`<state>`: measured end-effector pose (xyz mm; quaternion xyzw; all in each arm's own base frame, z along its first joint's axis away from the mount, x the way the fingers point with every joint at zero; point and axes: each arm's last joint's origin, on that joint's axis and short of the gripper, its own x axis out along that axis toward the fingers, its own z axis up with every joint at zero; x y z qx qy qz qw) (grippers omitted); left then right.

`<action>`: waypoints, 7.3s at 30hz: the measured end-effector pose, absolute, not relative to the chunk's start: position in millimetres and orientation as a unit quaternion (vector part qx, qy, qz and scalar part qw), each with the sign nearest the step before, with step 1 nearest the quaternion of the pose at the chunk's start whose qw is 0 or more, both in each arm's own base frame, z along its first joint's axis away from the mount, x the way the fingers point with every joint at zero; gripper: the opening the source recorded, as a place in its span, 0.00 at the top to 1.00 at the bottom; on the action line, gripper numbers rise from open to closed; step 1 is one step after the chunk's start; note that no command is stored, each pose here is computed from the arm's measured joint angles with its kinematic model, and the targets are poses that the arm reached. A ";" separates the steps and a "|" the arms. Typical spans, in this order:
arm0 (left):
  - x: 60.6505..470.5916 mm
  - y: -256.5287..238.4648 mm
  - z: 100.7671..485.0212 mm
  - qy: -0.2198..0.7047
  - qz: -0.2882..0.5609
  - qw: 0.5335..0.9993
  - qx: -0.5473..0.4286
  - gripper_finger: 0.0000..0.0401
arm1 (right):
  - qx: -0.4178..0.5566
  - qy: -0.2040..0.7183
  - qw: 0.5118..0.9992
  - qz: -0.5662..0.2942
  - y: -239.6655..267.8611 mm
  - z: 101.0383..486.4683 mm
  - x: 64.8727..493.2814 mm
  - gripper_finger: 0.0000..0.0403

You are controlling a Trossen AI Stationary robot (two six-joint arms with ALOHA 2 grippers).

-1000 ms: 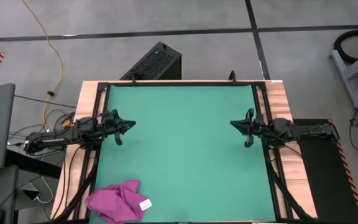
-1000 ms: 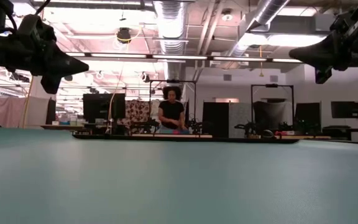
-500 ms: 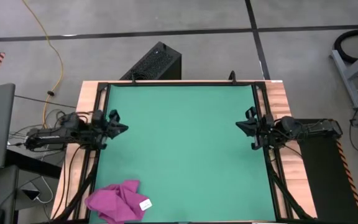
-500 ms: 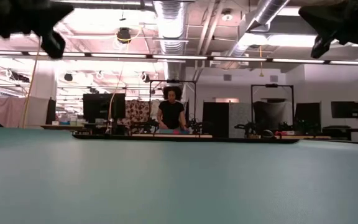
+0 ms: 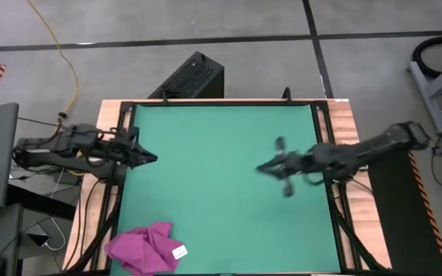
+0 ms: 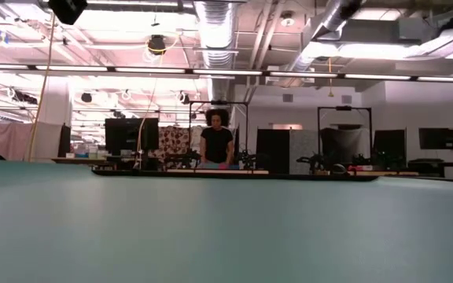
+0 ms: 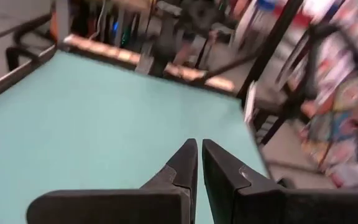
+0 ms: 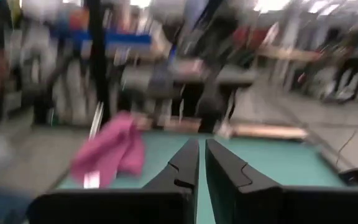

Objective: Roll towel
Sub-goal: Fold the pink towel

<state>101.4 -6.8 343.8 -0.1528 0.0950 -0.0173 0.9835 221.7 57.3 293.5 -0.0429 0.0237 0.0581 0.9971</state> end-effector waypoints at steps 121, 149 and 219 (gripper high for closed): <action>203.4 -51.1 218.0 0.307 0.009 0.918 0.252 0.67 | -0.175 0.311 0.850 -0.387 71.9 410.3 395.5 1.00; 257.8 -71.8 97.3 0.313 0.176 0.866 0.347 0.69 | -0.171 0.326 0.831 -0.416 34.5 415.5 394.8 1.00; 264.8 -73.9 112.5 0.399 0.182 0.823 0.361 0.49 | -0.173 0.319 0.846 -0.389 40.4 422.9 392.4 0.99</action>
